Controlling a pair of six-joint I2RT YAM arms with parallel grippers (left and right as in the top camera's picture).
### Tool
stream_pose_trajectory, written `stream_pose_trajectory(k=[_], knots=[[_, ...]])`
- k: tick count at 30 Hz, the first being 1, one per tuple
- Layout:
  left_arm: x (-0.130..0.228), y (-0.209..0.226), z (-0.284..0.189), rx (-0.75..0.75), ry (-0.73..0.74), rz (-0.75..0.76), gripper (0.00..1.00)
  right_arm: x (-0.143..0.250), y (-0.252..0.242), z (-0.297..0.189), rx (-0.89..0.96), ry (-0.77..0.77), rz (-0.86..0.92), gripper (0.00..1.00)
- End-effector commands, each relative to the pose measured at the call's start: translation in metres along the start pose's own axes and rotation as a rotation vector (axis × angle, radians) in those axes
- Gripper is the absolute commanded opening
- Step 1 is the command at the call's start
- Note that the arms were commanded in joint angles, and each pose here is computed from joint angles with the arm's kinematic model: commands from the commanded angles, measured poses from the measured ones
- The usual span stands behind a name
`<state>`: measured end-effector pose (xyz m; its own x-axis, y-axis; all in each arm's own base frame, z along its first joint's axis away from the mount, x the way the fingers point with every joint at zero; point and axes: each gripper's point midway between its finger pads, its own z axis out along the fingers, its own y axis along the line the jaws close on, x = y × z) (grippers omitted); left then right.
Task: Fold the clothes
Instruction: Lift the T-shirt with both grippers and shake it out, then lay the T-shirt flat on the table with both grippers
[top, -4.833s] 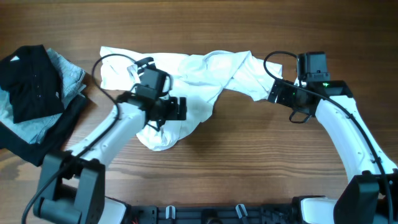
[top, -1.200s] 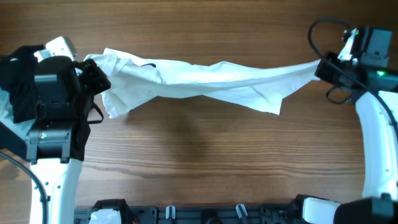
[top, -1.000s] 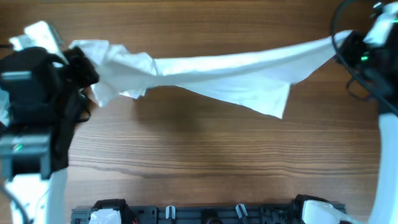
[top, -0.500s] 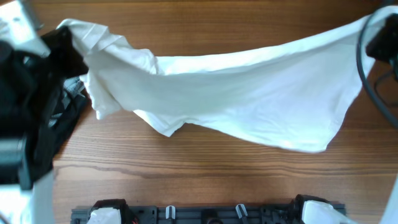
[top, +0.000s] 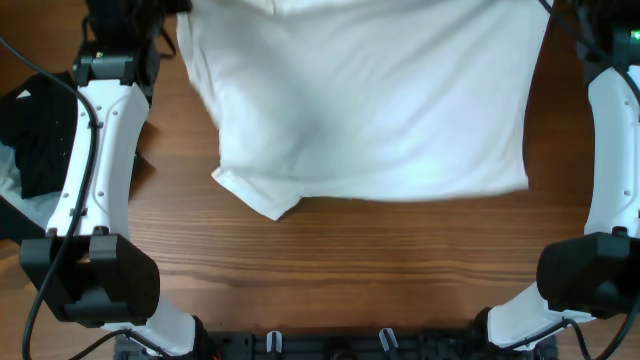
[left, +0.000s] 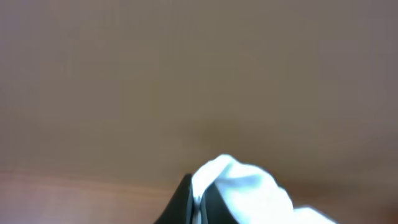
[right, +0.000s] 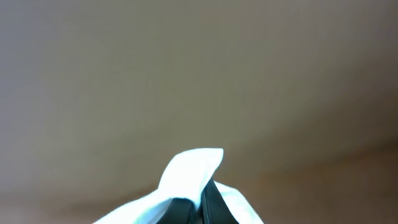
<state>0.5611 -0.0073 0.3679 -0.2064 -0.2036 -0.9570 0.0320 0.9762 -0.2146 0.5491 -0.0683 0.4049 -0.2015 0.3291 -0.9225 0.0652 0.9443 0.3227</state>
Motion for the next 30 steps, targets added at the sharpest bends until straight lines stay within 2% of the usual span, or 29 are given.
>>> stream_pose_trajectory(k=[1, 3, 4, 7, 13, 15, 19, 25, 30], knots=[[-0.159, -0.029, -0.069, 0.079, -0.379, -0.051, 0.04, -0.099, 0.036, -0.057, -0.072, -0.255, 0.015, 0.04], [-0.204, -0.034, -0.103, 0.086, -0.467, -0.039, 0.04, -0.119, 0.038, -0.072, -0.032, -0.299, -0.070, 0.04], [-0.210, -0.034, -0.111, 0.078, -0.458, -0.040, 0.04, -0.118, 0.032, -0.073, 0.013, -0.290, -0.100, 0.04], [-0.188, -0.029, -0.112, 0.052, -0.328, -0.050, 0.04, -0.094, 0.011, -0.069, 0.122, -0.188, -0.141, 0.04], [-0.043, -0.026, -0.094, 0.062, 0.265, -0.137, 0.04, 0.004, -0.048, -0.051, 0.345, 0.184, -0.158, 0.04], [0.020, -0.021, -0.095, 0.025, 0.507, -0.179, 0.04, 0.047, -0.062, -0.048, 0.377, 0.352, -0.166, 0.04], [0.116, -0.012, -0.089, -0.045, 0.854, -0.227, 0.04, 0.135, -0.087, -0.055, 0.432, 0.702, -0.153, 0.04], [0.225, -0.012, -0.113, -0.112, 1.277, -0.236, 0.04, 0.219, -0.106, -0.088, 0.510, 1.093, -0.095, 0.04], [0.291, -0.008, -0.148, -0.168, 1.502, -0.235, 0.04, 0.271, -0.104, -0.114, 0.489, 1.309, -0.032, 0.04]])
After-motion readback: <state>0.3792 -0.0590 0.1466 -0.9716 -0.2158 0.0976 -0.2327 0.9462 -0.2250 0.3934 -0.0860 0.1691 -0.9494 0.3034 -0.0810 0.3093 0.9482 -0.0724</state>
